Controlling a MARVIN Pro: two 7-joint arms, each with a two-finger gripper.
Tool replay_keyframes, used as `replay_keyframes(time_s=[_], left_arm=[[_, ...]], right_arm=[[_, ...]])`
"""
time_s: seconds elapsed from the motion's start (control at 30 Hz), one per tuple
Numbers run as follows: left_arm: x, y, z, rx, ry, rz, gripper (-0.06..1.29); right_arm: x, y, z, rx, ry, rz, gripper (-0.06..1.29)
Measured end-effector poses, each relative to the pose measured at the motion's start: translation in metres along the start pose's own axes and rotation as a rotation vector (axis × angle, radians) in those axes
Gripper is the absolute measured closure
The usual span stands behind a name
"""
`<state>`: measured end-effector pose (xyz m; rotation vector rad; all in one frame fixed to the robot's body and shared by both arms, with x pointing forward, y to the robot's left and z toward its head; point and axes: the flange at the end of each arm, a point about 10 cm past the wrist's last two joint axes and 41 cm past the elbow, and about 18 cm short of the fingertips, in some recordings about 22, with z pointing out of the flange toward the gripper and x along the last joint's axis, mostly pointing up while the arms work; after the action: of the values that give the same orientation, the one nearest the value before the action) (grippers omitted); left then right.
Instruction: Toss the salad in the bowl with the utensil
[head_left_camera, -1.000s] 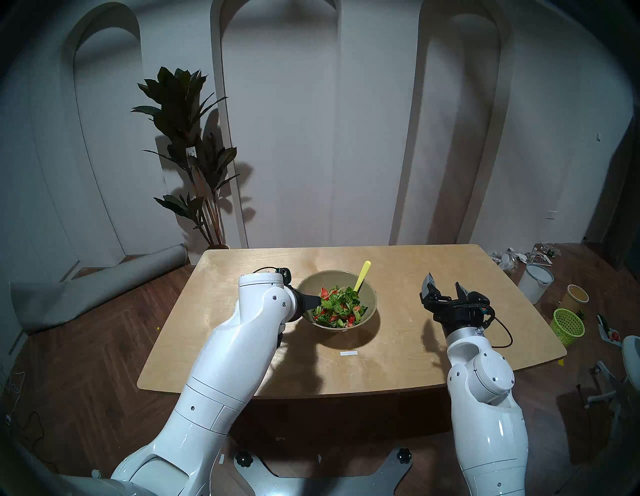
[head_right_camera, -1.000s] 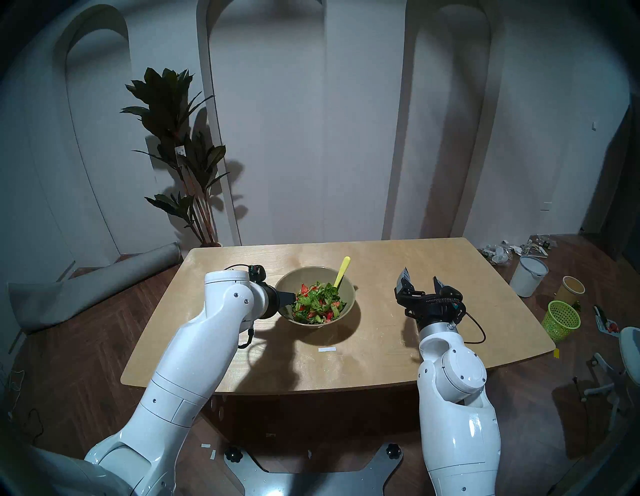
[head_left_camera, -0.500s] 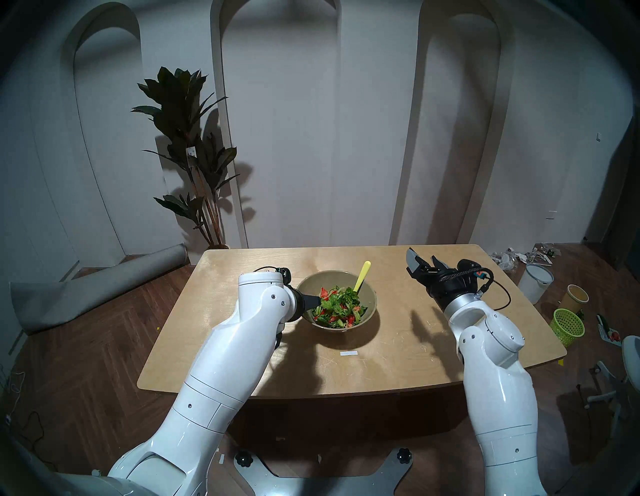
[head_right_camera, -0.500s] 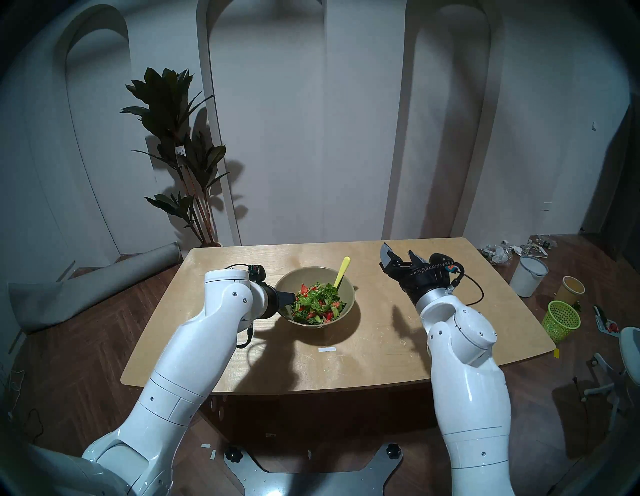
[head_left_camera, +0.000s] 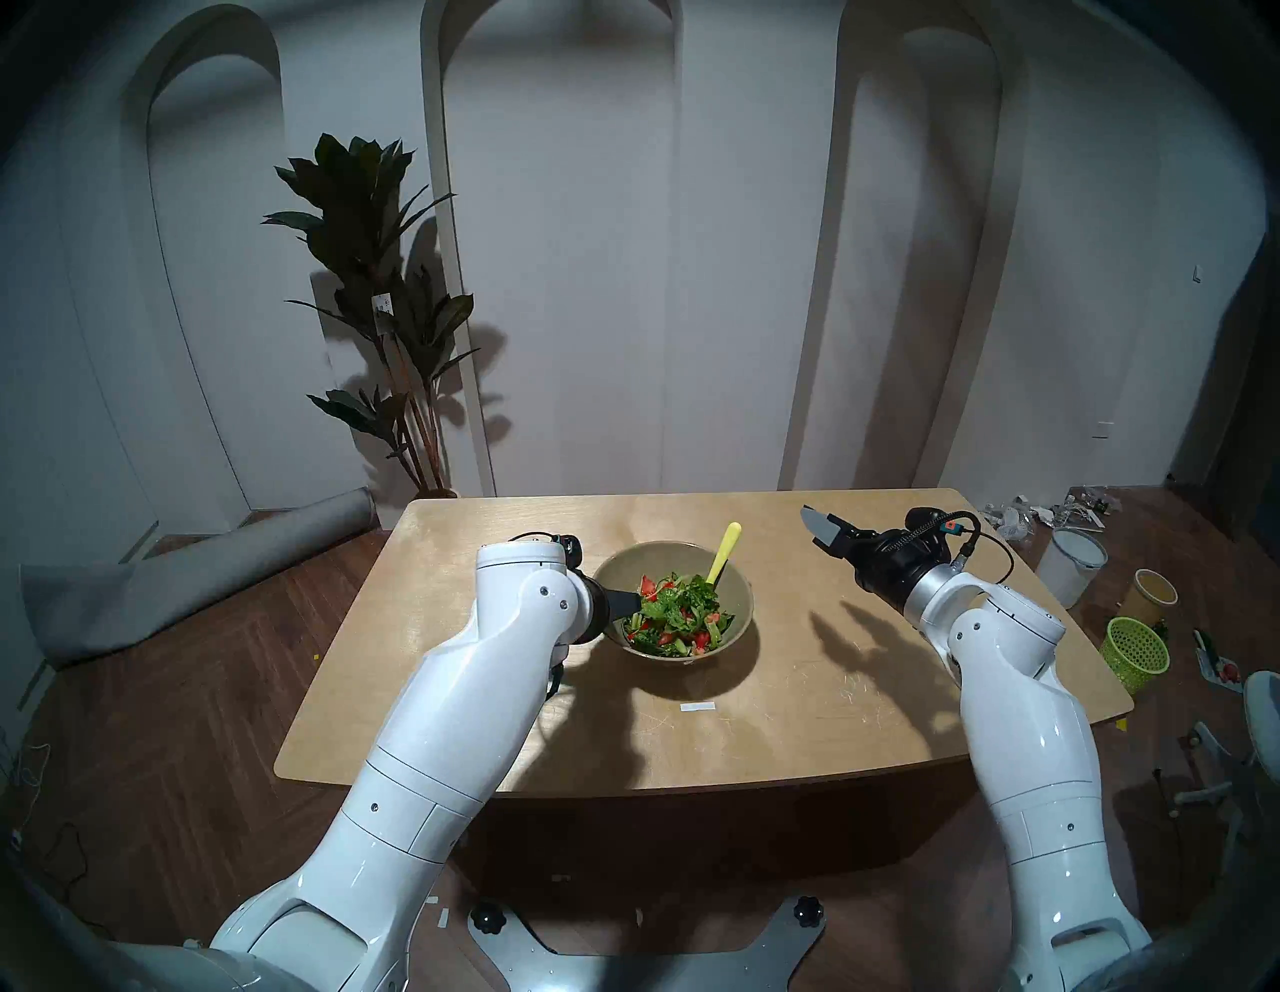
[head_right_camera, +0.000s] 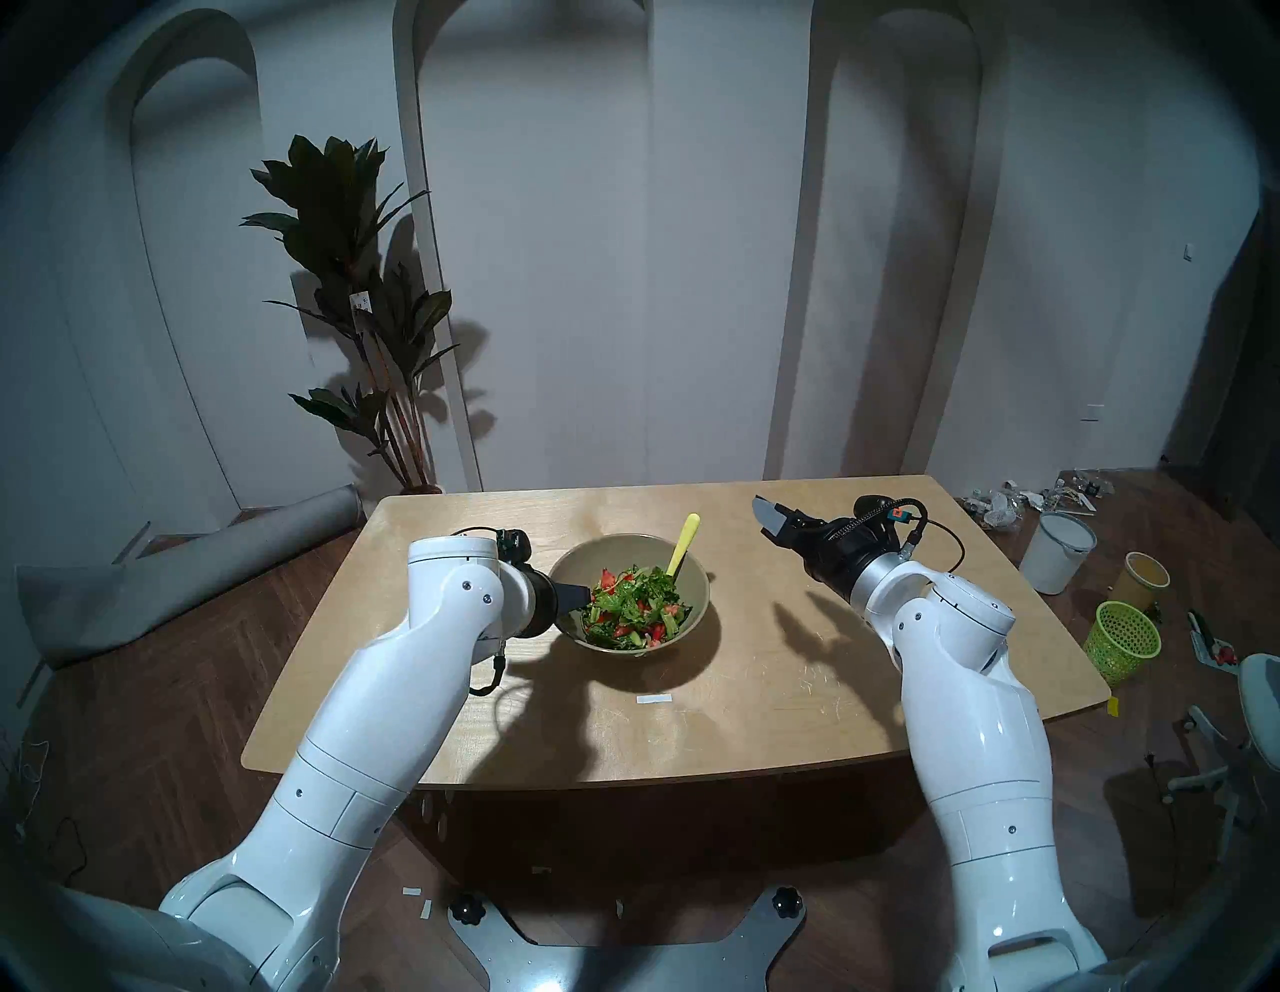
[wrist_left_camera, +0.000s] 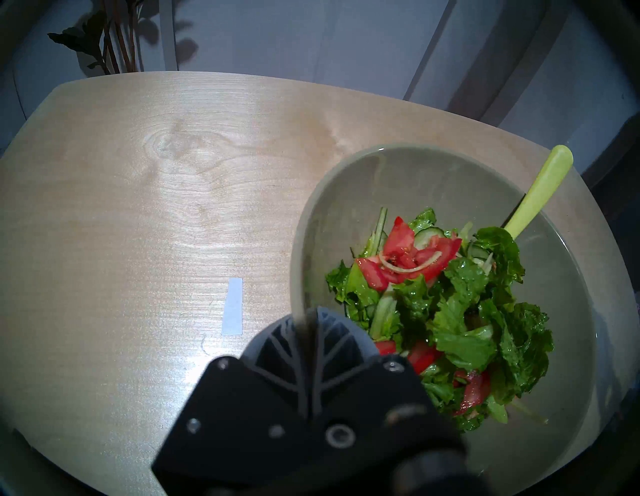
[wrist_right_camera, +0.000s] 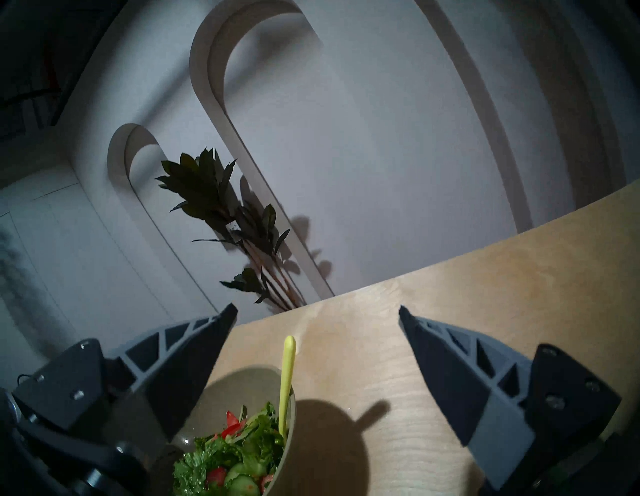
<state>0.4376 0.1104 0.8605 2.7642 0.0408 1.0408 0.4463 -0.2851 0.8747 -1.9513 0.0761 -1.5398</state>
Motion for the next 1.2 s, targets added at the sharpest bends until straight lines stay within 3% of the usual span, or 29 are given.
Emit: replay_keyframes(time_s=[0.4, 1.2], left_arm=[[0.000, 0.000, -0.001, 0.002, -0.008, 0.003, 1.26], [0.001, 0.000, -0.002, 0.004, -0.024, 0.009, 1.26]], right_arm=[[-0.017, 0.009, 0.034, 0.077, -0.111, 0.027, 0.00], [-0.035, 0.019, 0.085, 0.191, -0.188, 0.049, 0.00]])
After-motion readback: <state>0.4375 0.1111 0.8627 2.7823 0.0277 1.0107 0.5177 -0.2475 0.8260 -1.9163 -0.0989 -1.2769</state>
